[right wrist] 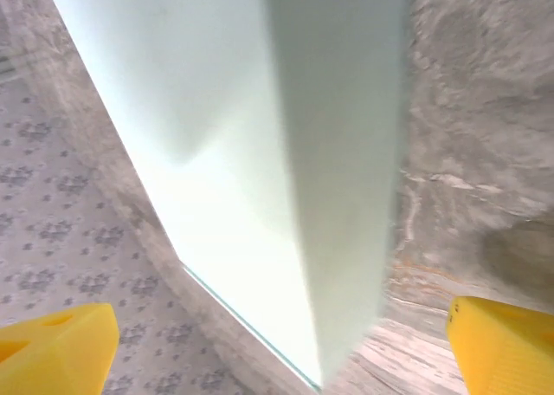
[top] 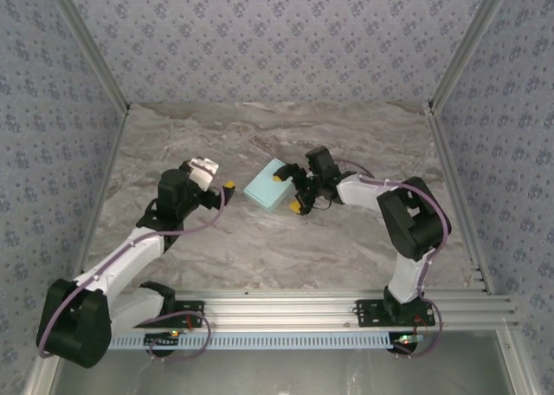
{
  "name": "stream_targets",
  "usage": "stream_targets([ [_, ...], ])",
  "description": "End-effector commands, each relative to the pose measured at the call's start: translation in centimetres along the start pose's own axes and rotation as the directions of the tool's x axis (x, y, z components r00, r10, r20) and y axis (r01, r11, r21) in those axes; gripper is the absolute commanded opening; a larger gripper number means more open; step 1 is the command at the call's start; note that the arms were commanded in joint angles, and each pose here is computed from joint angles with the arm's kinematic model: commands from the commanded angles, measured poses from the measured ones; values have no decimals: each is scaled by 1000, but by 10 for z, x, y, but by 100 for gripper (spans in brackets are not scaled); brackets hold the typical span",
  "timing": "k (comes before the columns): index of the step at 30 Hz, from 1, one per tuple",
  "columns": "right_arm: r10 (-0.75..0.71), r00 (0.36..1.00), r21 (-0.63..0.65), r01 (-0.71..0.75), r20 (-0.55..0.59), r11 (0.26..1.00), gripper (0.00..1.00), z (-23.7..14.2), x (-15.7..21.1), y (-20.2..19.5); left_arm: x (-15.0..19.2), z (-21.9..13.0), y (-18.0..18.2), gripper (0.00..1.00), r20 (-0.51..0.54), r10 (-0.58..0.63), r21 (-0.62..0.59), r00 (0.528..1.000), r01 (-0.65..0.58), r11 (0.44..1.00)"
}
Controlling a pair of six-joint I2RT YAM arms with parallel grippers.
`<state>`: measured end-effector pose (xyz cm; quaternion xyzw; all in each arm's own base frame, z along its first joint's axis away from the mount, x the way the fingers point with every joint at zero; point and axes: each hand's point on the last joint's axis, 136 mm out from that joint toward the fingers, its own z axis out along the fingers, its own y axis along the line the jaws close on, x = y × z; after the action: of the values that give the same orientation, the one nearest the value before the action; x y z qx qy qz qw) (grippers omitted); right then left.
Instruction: Fold the paper box
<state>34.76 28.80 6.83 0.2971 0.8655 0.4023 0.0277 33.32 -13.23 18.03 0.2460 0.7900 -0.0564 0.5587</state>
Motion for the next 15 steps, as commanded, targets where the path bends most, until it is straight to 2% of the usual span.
stream_targets([
  [1,-36,998,197,27,44,980,100,-37,-5,-45,11,-6,28,99,-17,-69,-160,997,65,985],
  [3,-69,996,224,55,55,973,100,-53,-10,-58,15,-9,31,99,-11,-81,-171,997,78,982],
  [5,-165,984,241,144,70,960,100,-72,-17,-60,17,-11,36,99,-4,-89,-197,996,86,977],
  [8,-411,898,349,338,159,874,100,-118,-36,-50,20,-16,50,99,-22,-87,-270,996,77,960],
  [11,-666,707,438,533,238,724,100,-166,-47,-13,25,-24,60,99,-42,-76,-329,996,58,943],
  [13,-784,541,563,561,306,607,100,-202,-58,6,29,-28,69,99,-46,-77,-383,996,53,922],
  [15,-846,391,656,537,362,530,100,-232,-65,17,31,-31,70,99,-57,-69,-391,996,41,919],
])
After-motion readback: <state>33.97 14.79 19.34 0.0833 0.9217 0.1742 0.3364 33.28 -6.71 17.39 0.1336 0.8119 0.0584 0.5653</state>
